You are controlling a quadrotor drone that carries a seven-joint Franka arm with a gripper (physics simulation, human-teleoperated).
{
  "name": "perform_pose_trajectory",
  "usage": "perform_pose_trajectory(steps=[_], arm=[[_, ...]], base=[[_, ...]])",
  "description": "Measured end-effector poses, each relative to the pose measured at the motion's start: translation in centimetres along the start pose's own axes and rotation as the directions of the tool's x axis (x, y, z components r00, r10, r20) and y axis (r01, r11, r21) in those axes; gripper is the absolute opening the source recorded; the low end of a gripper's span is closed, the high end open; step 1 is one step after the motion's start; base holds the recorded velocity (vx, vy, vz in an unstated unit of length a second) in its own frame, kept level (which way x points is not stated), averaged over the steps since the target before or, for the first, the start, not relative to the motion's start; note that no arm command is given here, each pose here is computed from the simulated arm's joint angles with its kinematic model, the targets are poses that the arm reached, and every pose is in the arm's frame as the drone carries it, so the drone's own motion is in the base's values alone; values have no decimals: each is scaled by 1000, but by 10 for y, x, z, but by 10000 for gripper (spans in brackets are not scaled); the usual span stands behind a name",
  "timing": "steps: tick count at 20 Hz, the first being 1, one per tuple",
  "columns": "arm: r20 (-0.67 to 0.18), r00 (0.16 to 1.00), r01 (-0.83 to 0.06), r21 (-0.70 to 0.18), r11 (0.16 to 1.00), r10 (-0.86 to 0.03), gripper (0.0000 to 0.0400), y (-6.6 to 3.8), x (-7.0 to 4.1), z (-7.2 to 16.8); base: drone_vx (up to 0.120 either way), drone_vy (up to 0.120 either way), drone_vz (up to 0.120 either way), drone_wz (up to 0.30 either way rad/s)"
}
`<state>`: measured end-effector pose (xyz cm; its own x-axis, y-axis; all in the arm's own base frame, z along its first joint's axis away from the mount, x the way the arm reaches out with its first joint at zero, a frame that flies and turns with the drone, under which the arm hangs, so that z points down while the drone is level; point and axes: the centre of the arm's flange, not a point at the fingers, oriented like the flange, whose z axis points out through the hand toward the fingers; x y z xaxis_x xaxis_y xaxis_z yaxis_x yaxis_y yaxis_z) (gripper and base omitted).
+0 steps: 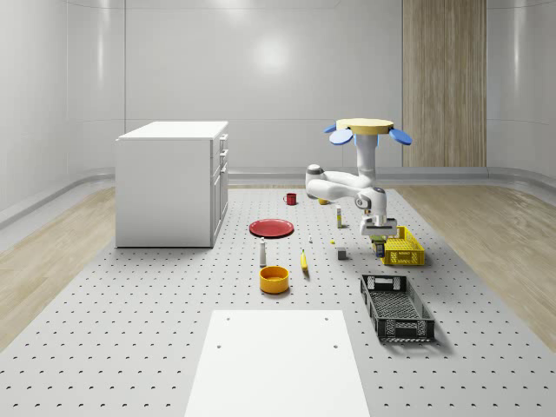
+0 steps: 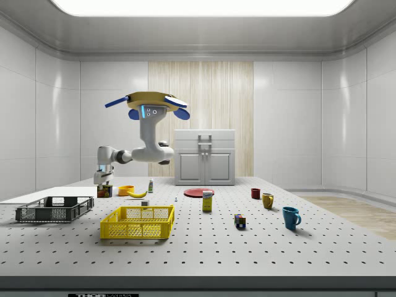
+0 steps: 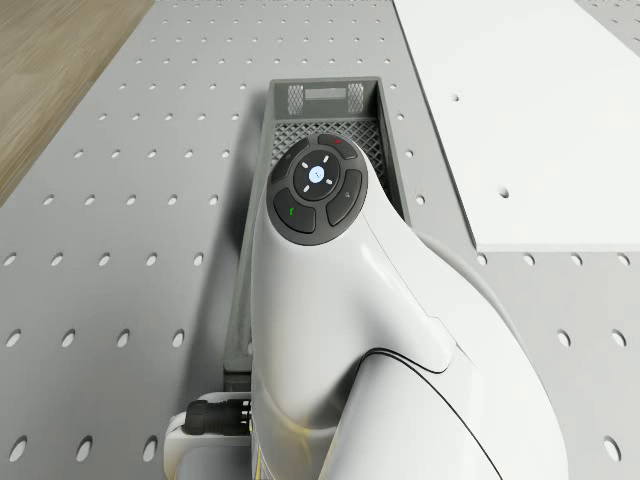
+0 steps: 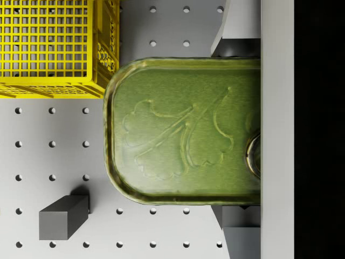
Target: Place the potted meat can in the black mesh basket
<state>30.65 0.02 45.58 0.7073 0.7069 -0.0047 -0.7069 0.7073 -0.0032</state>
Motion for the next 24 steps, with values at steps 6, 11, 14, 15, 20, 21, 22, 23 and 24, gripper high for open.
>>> perform_pose_trajectory(steps=[6, 11, 14, 15, 20, 21, 22, 23, 24], arm=[[0, 1000, 0, 0, 1000, 0, 291, 0, 0, 0], [0, 1000, 0, 0, 1000, 0, 291, 0, 0, 0], [0, 1000, 0, 0, 1000, 0, 291, 0, 0, 0], [0, 1000, 0, 0, 1000, 0, 291, 0, 0, 0], [0, 1000, 0, 0, 1000, 0, 291, 0, 0, 0], [0, 1000, 0, 0, 1000, 0, 291, 0, 0, 0], [0, 1000, 0, 0, 1000, 0, 291, 0, 0, 0], [0, 1000, 0, 0, 1000, 0, 291, 0, 0, 0], [0, 1000, 0, 0, 1000, 0, 291, 0, 0, 0]], base=[[120, 0, 0, 0], [120, 0, 0, 0], [120, 0, 0, 0], [120, 0, 0, 0], [120, -16, 0, 0], [120, -120, 0, 0], [120, -120, 0, 0], [120, 0, 0, 0], [120, 0, 0, 0]])
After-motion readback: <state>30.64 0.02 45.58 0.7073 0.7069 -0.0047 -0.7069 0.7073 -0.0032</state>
